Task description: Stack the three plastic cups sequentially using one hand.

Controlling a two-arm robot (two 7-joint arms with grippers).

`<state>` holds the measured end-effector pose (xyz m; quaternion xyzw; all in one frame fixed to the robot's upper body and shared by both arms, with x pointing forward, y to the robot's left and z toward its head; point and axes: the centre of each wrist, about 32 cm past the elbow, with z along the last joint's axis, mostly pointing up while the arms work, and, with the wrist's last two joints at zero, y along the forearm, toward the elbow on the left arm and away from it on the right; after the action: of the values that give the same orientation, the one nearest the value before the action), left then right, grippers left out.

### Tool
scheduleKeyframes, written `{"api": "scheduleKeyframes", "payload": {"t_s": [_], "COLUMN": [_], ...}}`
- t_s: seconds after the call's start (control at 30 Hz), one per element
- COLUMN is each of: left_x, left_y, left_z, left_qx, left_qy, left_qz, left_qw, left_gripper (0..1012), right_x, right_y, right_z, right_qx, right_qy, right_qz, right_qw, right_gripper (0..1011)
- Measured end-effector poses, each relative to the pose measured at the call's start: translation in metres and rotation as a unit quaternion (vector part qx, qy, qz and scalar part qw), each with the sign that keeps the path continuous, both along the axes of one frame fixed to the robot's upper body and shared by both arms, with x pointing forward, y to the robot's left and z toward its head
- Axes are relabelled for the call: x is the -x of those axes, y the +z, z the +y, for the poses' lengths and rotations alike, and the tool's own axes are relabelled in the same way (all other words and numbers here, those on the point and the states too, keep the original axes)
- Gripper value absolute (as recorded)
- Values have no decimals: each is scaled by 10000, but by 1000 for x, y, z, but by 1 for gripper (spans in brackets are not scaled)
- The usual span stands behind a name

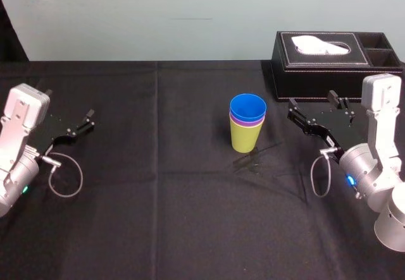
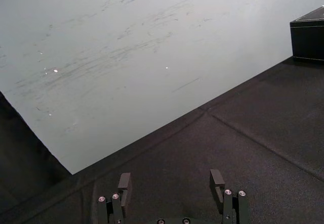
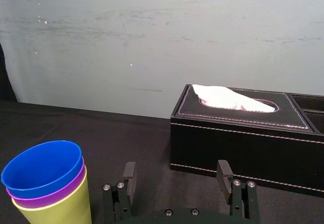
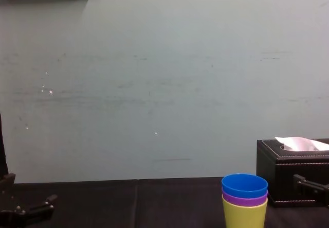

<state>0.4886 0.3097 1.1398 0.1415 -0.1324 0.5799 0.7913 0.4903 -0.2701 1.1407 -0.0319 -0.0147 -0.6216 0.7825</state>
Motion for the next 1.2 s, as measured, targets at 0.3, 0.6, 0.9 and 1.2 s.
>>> {"api": "scheduleKeyframes", "payload": {"t_s": [0.3,0.6,0.9,1.2], "left_x": [0,0,0,0], "left_y": [0,0,0,0], "left_z": [0,0,0,0], "left_qx": [0,0,0,0], "left_qy": [0,0,0,0], "left_qz": [0,0,0,0], "left_qw": [10000,10000,10000,10000], "left_gripper": [1011,1012,1011,1012], "right_x": [0,0,0,0], "right_y": [0,0,0,0], "right_z": [0,0,0,0], "right_qx": [0,0,0,0], "right_qy": [0,0,0,0], "right_qz": [0,0,0,0], "right_qw": [10000,10000,10000,10000], "right_gripper": [1000,1000,1000,1000]}}
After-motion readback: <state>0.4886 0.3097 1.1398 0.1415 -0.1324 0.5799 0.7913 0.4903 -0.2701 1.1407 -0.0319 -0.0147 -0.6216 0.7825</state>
